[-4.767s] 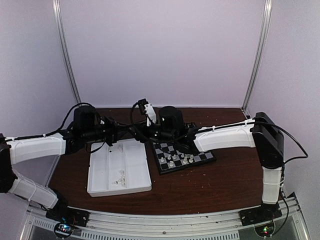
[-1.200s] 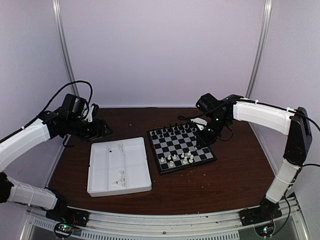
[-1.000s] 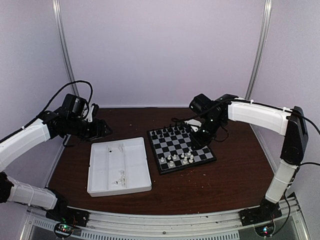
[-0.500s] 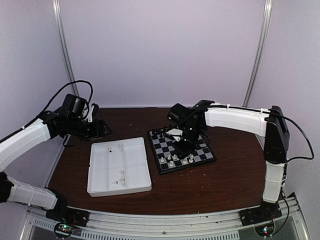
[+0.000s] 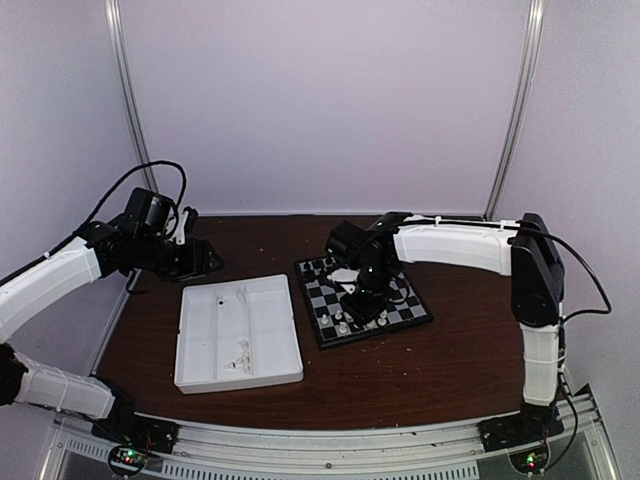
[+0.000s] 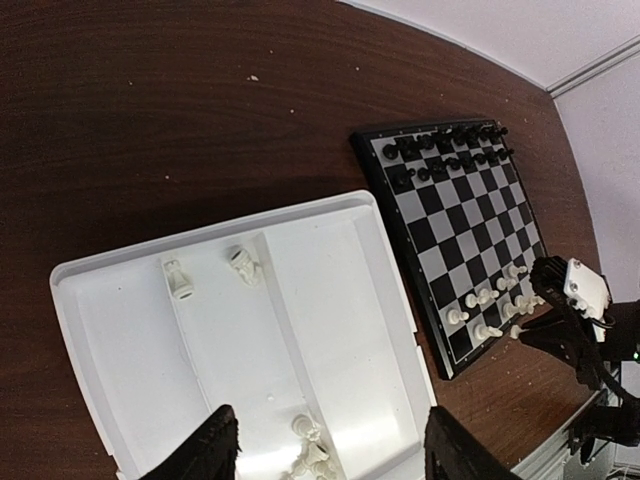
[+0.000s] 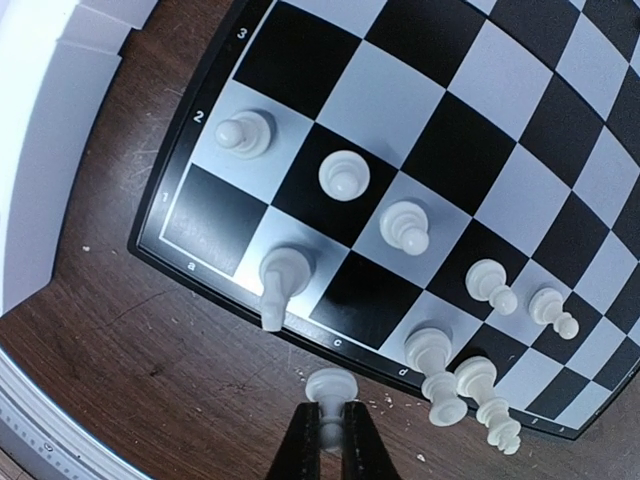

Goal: Set up the chess pieces on the board
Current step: Place the chess piece on the chessboard.

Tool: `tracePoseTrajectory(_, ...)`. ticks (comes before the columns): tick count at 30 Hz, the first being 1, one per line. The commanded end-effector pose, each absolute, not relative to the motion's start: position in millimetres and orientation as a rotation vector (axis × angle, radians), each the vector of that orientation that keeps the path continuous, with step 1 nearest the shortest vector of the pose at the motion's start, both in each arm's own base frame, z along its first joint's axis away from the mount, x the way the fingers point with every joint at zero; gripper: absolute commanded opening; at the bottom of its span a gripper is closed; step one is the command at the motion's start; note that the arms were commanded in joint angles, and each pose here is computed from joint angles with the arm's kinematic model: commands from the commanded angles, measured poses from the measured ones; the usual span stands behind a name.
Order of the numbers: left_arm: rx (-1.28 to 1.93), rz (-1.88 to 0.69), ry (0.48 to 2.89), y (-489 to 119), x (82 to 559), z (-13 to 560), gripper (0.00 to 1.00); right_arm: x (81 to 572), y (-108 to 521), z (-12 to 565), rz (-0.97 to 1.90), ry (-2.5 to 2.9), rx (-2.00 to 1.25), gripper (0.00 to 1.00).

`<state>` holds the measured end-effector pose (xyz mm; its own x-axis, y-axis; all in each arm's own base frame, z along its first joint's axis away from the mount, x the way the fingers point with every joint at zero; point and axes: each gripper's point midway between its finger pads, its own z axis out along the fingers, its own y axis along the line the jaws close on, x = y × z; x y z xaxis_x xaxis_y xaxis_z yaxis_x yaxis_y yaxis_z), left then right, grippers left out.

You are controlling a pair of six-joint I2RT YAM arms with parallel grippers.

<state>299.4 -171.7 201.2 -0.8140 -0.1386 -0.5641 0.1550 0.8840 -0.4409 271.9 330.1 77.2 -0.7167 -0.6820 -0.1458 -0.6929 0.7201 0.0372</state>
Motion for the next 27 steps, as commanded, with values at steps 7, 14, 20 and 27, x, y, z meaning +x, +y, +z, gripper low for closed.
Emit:
tracePoseTrajectory(7, 0.042, -0.623, 2.414, -172, 305, 215, 0.64, 288, 334, 70, 0.056, 2.766, -1.116, 0.06)
tracePoseTrajectory(14, 0.040, -0.617, 2.419, -172, 305, 213, 0.64, 293, 335, 65, 0.023, 2.758, -1.128, 0.05)
tracePoseTrajectory(20, 0.042, -0.614, 2.422, -172, 305, 212, 0.64, 295, 335, 61, 0.008, 2.758, -1.128, 0.05)
tracePoseTrajectory(27, 0.047, -0.616, 2.424, -173, 307, 213, 0.64, 297, 336, 58, 0.002, 2.758, -1.127, 0.05)
